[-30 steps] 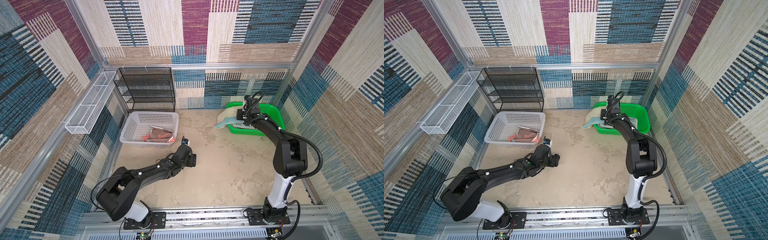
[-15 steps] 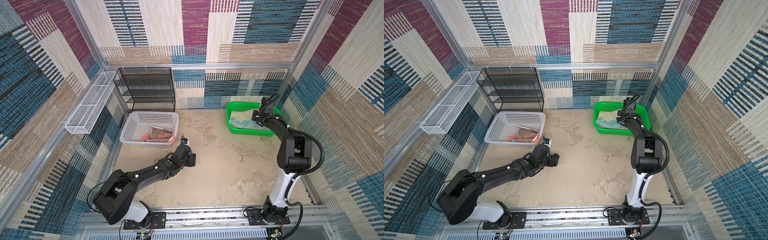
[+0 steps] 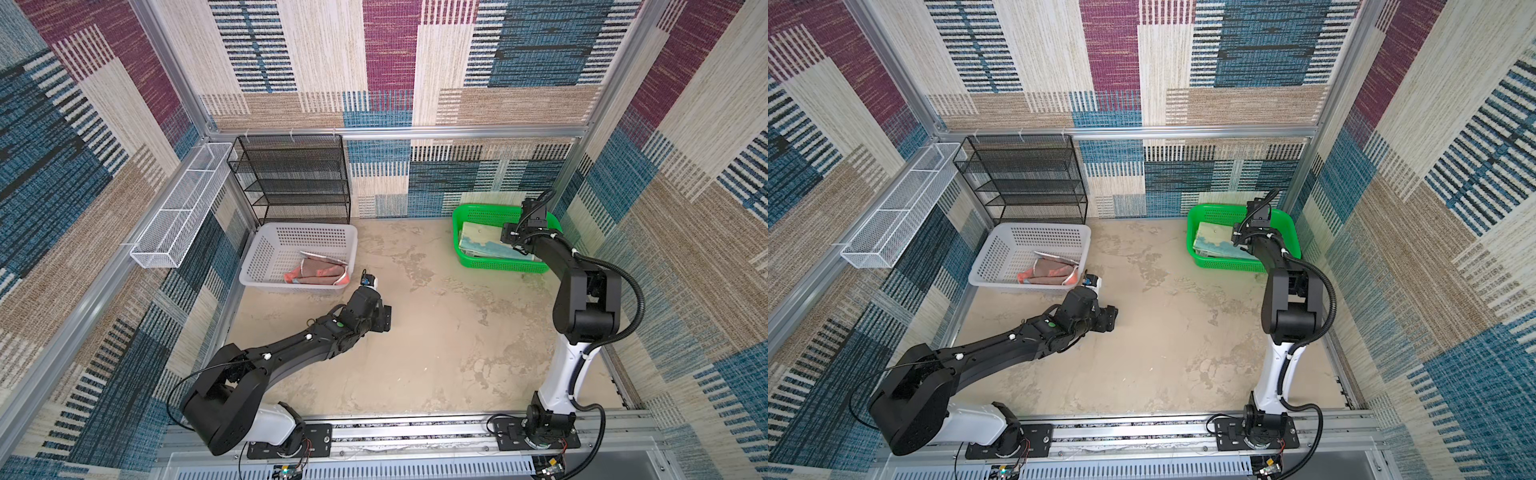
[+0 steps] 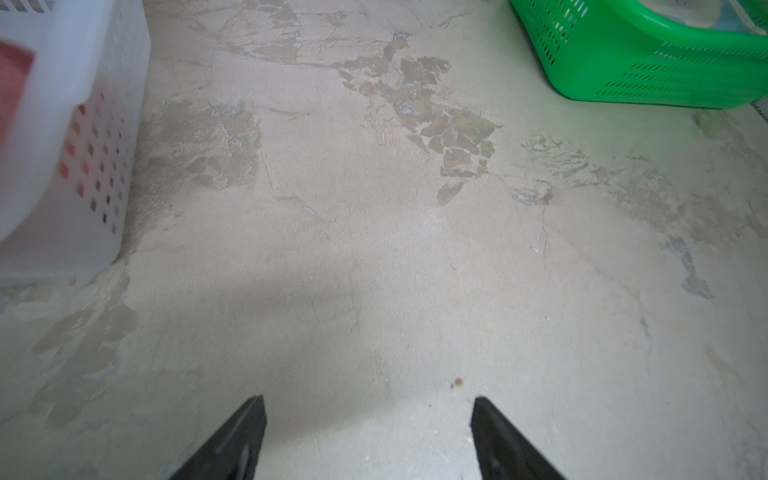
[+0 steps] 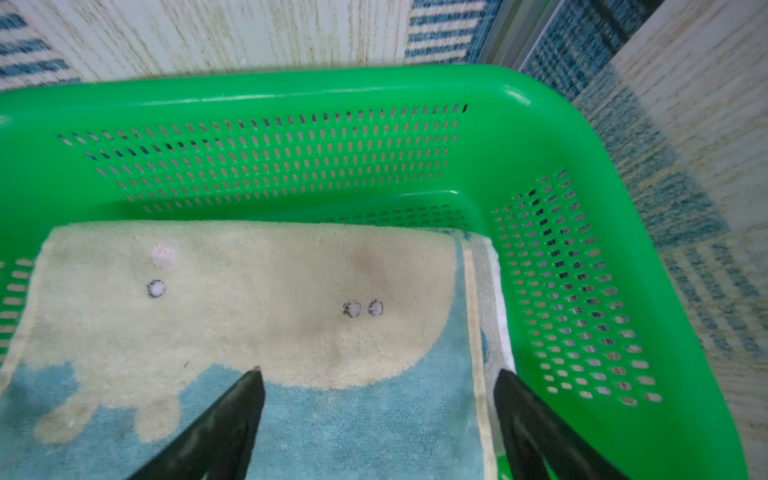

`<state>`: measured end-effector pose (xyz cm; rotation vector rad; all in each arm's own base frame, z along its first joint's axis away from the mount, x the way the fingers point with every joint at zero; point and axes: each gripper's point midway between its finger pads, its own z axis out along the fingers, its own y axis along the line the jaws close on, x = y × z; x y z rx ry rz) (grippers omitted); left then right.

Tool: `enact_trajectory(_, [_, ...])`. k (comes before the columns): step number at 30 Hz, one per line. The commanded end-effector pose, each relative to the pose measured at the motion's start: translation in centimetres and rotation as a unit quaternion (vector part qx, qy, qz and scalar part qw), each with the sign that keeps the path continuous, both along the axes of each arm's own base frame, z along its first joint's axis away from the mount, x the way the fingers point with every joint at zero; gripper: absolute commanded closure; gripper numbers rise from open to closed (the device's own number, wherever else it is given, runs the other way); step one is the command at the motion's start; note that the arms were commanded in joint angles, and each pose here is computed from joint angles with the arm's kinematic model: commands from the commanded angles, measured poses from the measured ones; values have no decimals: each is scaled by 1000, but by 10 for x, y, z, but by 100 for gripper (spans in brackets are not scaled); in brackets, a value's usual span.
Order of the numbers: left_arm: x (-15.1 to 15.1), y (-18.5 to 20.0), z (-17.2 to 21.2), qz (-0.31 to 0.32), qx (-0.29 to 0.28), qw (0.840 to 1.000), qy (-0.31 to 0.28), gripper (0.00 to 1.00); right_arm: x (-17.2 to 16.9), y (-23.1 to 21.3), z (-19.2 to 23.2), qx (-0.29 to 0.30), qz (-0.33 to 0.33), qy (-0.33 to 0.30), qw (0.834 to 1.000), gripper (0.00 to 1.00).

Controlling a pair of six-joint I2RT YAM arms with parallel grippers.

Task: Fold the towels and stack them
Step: 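Carry the folded towel into the green basket with the right gripper while the left withdraws, then release the towel onto the stack while the left gripper reaches into the white basket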

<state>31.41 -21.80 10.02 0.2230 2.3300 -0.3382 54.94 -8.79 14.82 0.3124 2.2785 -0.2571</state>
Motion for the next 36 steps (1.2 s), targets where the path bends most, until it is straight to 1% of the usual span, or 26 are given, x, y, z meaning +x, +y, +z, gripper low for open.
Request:
enact_trajectory(1, [2, 5, 6, 6, 16, 1000, -7, 18, 1, 4, 20, 3, 10, -36, 999, 8])
enact_trajectory(7, [10, 17, 18, 42, 19, 999, -9, 19, -16, 38, 34, 35, 60, -68, 995, 3])
enact_trajectory(11, [17, 30, 29, 68, 23, 997, -7, 20, -33, 70, 37, 59, 100, -84, 990, 3])
enact_trajectory(15, [22, 45, 42, 90, 24, 996, -7, 20, -48, 101, 41, 67, 136, -93, 984, 2])
enact_trajectory(19, [29, 59, 62, 109, 27, 993, -24, 20, -64, 128, 48, 87, 168, -106, 976, 2])
enact_trajectory(21, [34, 70, 73, 127, 33, 991, -37, 20, -72, 140, 52, 99, 189, -114, 970, 2])
enact_trajectory(24, [44, 93, 83, 165, 43, 985, -31, 20, -80, 149, 57, 103, 206, -120, 966, 2])
enact_trajectory(27, [55, 111, 84, 190, 57, 980, -13, 20, -85, 157, 60, 108, 218, -121, 962, 2])
enact_trajectory(31, [71, 122, 80, 196, 74, 978, 5, 19, -90, 167, 58, 121, 235, -120, 957, 2])
enact_trajectory(36, [88, 127, 67, 184, 87, 979, 26, 19, -93, 174, 51, 129, 243, -111, 955, 2])
